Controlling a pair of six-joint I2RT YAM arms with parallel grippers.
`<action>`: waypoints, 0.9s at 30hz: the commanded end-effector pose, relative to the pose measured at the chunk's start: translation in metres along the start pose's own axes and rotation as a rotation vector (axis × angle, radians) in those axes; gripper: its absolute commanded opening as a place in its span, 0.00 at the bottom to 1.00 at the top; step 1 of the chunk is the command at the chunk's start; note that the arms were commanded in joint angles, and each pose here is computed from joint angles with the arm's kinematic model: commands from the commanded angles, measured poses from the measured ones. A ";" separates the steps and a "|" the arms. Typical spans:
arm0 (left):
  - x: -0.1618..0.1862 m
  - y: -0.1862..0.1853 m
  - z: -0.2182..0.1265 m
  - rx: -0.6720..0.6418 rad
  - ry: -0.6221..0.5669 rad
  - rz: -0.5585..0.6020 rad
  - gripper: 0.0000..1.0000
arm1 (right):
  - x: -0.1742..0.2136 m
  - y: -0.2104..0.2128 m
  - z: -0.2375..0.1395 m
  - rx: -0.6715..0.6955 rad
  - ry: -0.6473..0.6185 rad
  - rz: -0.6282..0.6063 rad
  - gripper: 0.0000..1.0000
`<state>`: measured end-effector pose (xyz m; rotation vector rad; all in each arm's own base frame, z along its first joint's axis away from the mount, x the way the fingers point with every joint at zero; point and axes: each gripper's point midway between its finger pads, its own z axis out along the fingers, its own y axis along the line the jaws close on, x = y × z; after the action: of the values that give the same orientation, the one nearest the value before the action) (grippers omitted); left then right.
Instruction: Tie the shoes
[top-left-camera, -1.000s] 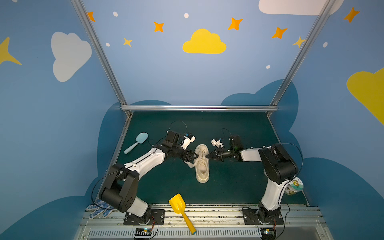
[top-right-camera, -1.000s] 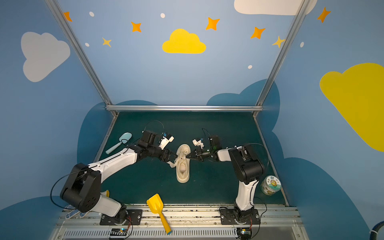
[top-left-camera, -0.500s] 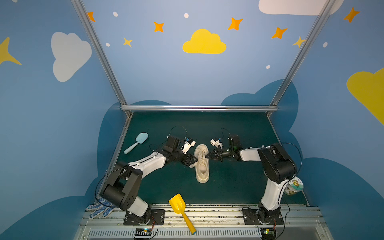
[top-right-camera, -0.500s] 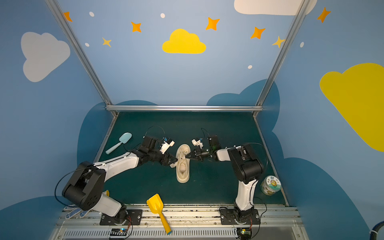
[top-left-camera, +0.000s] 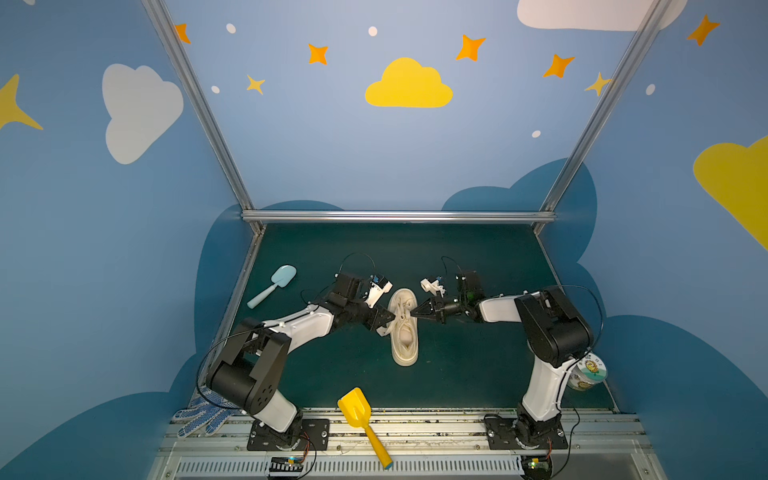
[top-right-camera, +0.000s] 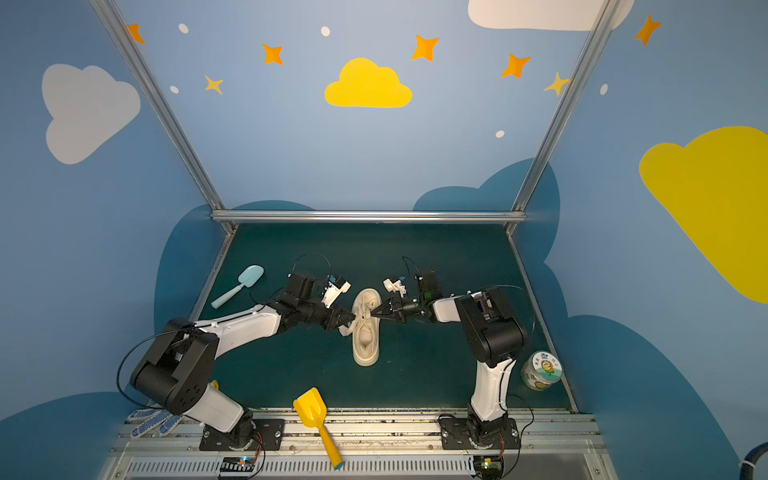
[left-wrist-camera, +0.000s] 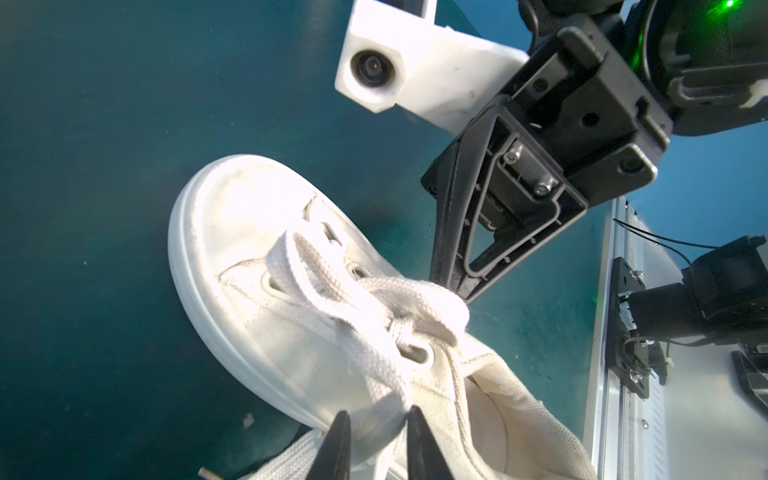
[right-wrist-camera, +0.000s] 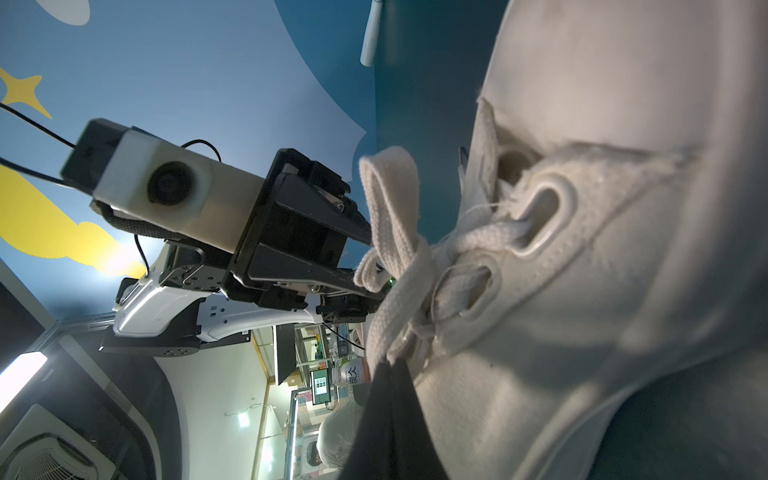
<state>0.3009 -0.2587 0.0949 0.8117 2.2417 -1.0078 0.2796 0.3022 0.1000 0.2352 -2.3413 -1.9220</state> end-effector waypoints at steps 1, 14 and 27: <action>0.004 -0.003 0.003 0.021 0.008 0.008 0.23 | -0.001 0.000 0.003 -0.008 0.010 -0.008 0.00; 0.003 -0.013 0.009 0.032 0.011 0.031 0.07 | 0.001 -0.004 0.008 -0.010 0.022 -0.001 0.00; -0.008 -0.016 0.017 0.040 0.011 0.039 0.07 | -0.001 0.002 0.014 -0.042 0.034 -0.014 0.00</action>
<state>0.2931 -0.2780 0.0903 0.8679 2.2388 -1.0346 0.2769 0.3127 0.0949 0.2399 -2.3042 -1.9257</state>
